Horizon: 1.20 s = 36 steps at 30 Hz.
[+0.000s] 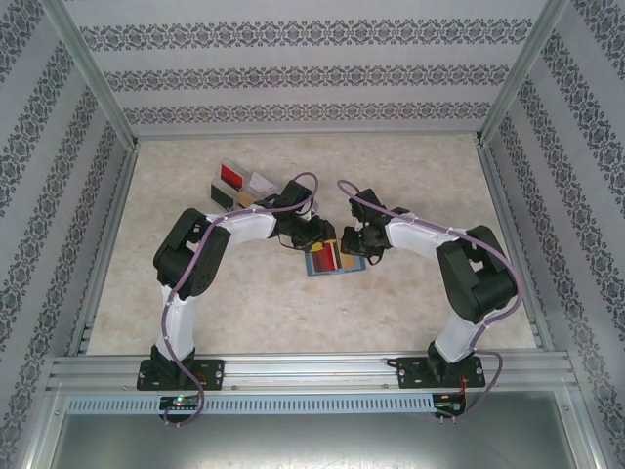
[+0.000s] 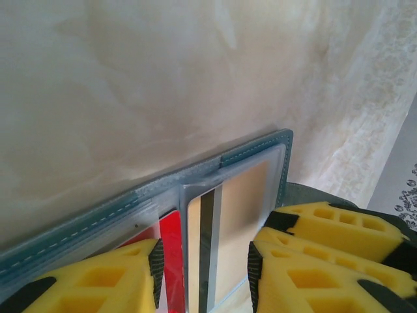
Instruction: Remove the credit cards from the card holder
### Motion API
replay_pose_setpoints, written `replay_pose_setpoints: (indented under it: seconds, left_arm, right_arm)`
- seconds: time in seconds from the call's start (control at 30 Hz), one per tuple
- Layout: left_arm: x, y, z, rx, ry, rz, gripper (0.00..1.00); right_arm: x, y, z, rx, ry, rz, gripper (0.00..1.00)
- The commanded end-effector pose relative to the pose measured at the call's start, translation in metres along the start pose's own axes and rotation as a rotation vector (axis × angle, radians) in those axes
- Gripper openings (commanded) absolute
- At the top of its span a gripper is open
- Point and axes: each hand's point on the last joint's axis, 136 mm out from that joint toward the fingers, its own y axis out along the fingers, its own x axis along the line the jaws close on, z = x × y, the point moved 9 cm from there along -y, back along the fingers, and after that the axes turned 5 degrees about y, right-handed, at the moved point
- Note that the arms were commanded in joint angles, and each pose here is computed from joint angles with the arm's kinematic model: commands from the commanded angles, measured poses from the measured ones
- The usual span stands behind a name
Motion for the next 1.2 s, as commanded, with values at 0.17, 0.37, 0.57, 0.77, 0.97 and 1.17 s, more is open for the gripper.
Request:
replay_pose_setpoints:
  seconds: [0.17, 0.37, 0.57, 0.77, 0.97, 1.17]
  left_arm:
    - [-0.005, -0.001, 0.005, 0.008, -0.012, -0.042, 0.41]
    - [0.0, 0.009, 0.009, 0.022, 0.0, -0.047, 0.39]
    - [-0.005, 0.01, 0.01, 0.015, 0.032, 0.024, 0.32]
    - [-0.012, 0.009, 0.011, 0.021, 0.051, 0.096, 0.26]
    - [-0.014, 0.004, 0.015, 0.029, 0.072, 0.12, 0.2]
    - [-0.016, -0.006, 0.018, 0.024, 0.098, 0.152, 0.11]
  right_arm:
    - [0.0, 0.009, -0.003, 0.051, -0.027, -0.011, 0.28]
    - [-0.003, 0.014, 0.003, 0.098, -0.035, -0.038, 0.27]
    - [-0.006, 0.014, 0.003, 0.114, -0.041, -0.066, 0.27]
    - [-0.005, 0.013, 0.004, 0.11, -0.041, -0.079, 0.27]
    - [-0.005, 0.013, 0.004, 0.11, -0.042, -0.072, 0.27]
    - [-0.009, 0.015, 0.005, 0.107, -0.03, -0.036, 0.26]
